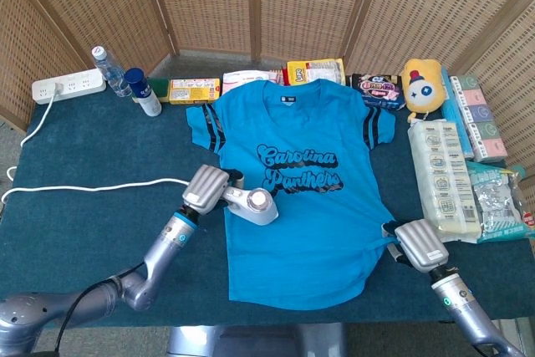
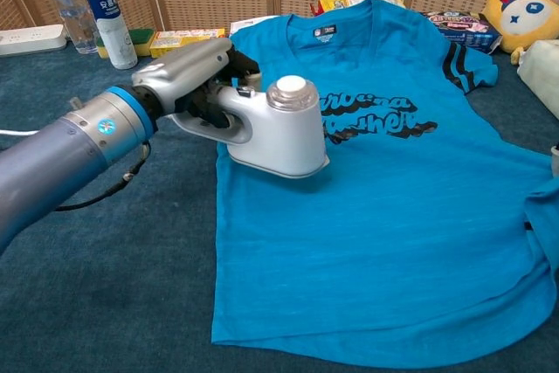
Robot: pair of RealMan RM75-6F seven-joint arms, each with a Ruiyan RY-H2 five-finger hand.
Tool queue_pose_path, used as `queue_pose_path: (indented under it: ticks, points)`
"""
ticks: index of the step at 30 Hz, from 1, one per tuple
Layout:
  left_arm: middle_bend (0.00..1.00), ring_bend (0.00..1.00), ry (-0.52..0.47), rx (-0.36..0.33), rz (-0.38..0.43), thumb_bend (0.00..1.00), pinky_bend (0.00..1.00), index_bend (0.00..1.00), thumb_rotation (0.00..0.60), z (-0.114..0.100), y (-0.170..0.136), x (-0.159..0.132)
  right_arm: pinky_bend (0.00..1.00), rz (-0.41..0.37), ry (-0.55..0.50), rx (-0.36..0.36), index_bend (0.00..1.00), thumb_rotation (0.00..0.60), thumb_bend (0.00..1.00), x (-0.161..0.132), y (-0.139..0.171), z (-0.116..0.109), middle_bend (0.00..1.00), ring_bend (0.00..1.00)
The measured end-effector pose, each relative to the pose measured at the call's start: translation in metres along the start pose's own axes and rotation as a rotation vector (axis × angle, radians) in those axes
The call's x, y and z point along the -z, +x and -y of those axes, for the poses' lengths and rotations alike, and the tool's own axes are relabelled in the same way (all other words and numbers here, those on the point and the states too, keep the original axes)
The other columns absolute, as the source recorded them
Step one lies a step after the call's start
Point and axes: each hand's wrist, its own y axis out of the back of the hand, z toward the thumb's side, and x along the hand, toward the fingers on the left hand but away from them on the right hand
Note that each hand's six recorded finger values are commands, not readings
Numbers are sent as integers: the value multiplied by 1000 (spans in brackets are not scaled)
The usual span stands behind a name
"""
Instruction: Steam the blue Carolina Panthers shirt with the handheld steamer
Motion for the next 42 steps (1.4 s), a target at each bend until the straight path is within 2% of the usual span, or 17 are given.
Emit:
queue_pose_path:
  ticks: [10, 28, 34, 42]
  points:
    - [768, 679, 59, 62, 64, 396, 745, 685, 600, 46, 17, -43, 710, 6, -16, 0, 617, 600, 575, 6, 1, 4, 561, 600]
    - [768, 679, 90, 69, 180, 390, 741, 686, 600, 71, 32, -104, 711, 7, -26, -1, 620, 600, 575, 11, 2, 4, 563, 600]
    - [768, 679, 110, 56, 185, 390, 740, 686, 600, 68, 33, -99, 711, -13, -33, -13, 620, 600, 575, 3, 2, 4, 563, 600]
    - [768, 679, 156, 56, 143, 389, 739, 685, 600, 61, 32, -65, 711, -55, -51, -40, 621, 600, 574, -14, 3, 5, 564, 600]
